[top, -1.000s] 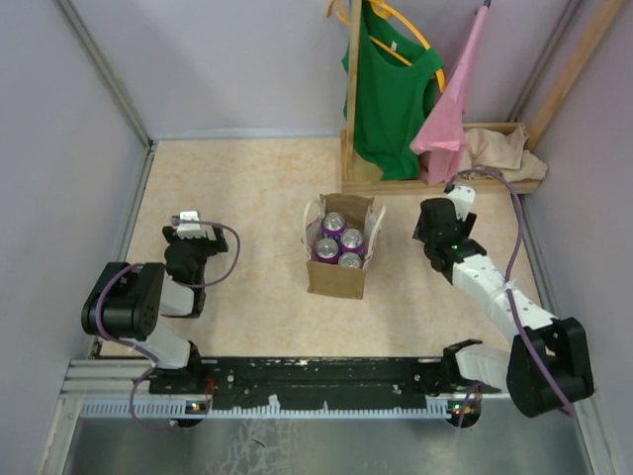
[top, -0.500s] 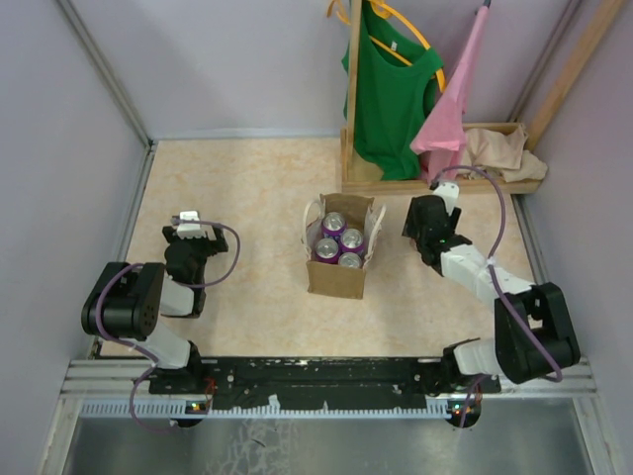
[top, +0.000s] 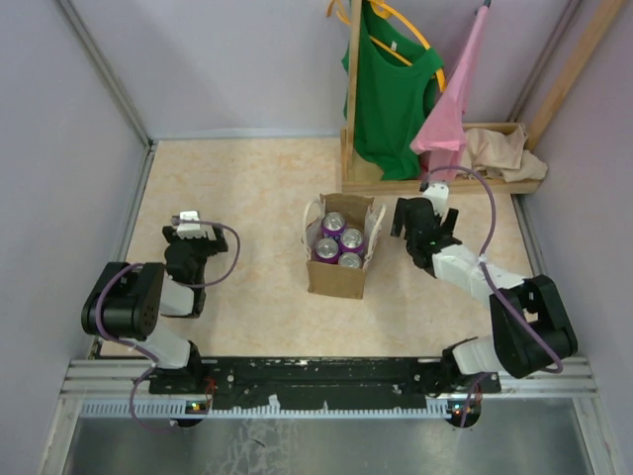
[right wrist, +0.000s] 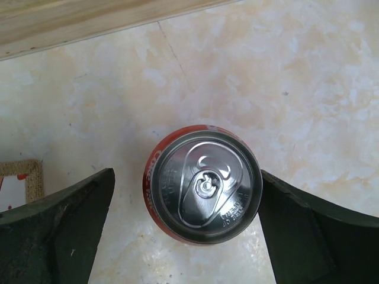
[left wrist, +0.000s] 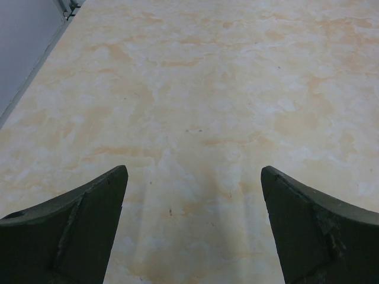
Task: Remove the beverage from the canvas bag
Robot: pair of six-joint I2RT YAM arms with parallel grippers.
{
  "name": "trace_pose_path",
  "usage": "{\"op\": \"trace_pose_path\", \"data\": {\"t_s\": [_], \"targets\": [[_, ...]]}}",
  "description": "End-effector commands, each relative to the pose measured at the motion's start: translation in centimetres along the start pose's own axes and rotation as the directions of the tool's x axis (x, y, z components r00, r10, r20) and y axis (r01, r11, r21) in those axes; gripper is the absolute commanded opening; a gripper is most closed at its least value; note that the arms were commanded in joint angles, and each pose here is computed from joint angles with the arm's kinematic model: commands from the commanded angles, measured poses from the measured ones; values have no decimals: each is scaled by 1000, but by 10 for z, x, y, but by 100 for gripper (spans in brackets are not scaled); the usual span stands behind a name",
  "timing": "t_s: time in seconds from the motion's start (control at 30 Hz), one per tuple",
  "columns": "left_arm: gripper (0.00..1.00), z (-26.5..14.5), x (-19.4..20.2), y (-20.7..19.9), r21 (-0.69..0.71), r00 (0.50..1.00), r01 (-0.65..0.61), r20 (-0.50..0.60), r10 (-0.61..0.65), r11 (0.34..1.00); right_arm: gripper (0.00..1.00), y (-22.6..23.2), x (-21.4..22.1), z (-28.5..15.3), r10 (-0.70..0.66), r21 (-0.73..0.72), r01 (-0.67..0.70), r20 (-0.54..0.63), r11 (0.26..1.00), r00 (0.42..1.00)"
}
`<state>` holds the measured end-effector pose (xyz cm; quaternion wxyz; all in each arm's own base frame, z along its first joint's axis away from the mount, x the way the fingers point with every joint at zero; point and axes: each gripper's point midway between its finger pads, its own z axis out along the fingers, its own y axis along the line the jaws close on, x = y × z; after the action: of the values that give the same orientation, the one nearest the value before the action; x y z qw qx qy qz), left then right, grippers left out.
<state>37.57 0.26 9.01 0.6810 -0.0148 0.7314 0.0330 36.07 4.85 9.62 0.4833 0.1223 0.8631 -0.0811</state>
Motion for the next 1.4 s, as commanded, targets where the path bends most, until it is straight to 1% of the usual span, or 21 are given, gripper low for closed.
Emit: {"op": "trace_pose_path", "data": {"t_s": [0.0,0.07,0.17,0.27,0.33,0.4,0.5,0.6,0.7,0.77,0.87,0.97,1.03,1.2,1.37], "targets": [[100,4,-5,-3,12,1000,-4,19,3,1000,99,3,-38,-17,1,56,-7,113,998,994],[100,4,-5,-3,10,1000,-3,19,3,1000,99,2,-59,-32,12,64,-22,154,998,988],[100,4,-5,-3,11,1000,-3,19,3,1000,99,-3,-100,-67,82,44,-94,224,995,971],[100,4,-5,-3,11,1000,-4,19,4,1000,99,-11,-144,-116,164,-25,-164,324,986,932],[100,4,-5,-3,11,1000,-3,18,3,1000,97,-14,-172,-155,219,-113,-189,397,975,891],[100,4,-5,-3,10,1000,-2,19,2,1000,96,-10,-186,-183,249,-200,-178,422,963,872],[100,4,-5,-3,11,1000,-3,19,3,1000,94,9,-196,-212,235,-300,-112,413,947,880],[100,4,-5,-3,9,1000,-2,20,2,1000,94,48,-185,-227,128,-350,24,403,936,906],[100,4,-5,-3,9,1000,-3,19,3,1000,95,84,-170,-233,-18,-329,169,416,929,909],[100,4,-5,-3,11,1000,-2,20,2,1000,95,109,-159,-232,-101,-332,252,410,909,906],[100,4,-5,-3,9,1000,-4,20,3,1000,95,137,-139,-221,-189,-352,326,373,877,909],[100,4,-5,-3,10,1000,-3,19,3,1000,96,155,-115,-207,-263,-364,381,334,850,905],[100,4,-5,-3,9,1000,-4,18,4,1000,96,161,-100,-199,-300,-364,403,308,840,903],[100,4,-5,-3,8,1000,-4,18,3,1000,96,164,-68,-176,-369,-337,426,221,840,903],[100,4,-5,-3,11,1000,-3,19,3,1000,96,170,-36,-148,-358,-451,360,92,817,929]]}}
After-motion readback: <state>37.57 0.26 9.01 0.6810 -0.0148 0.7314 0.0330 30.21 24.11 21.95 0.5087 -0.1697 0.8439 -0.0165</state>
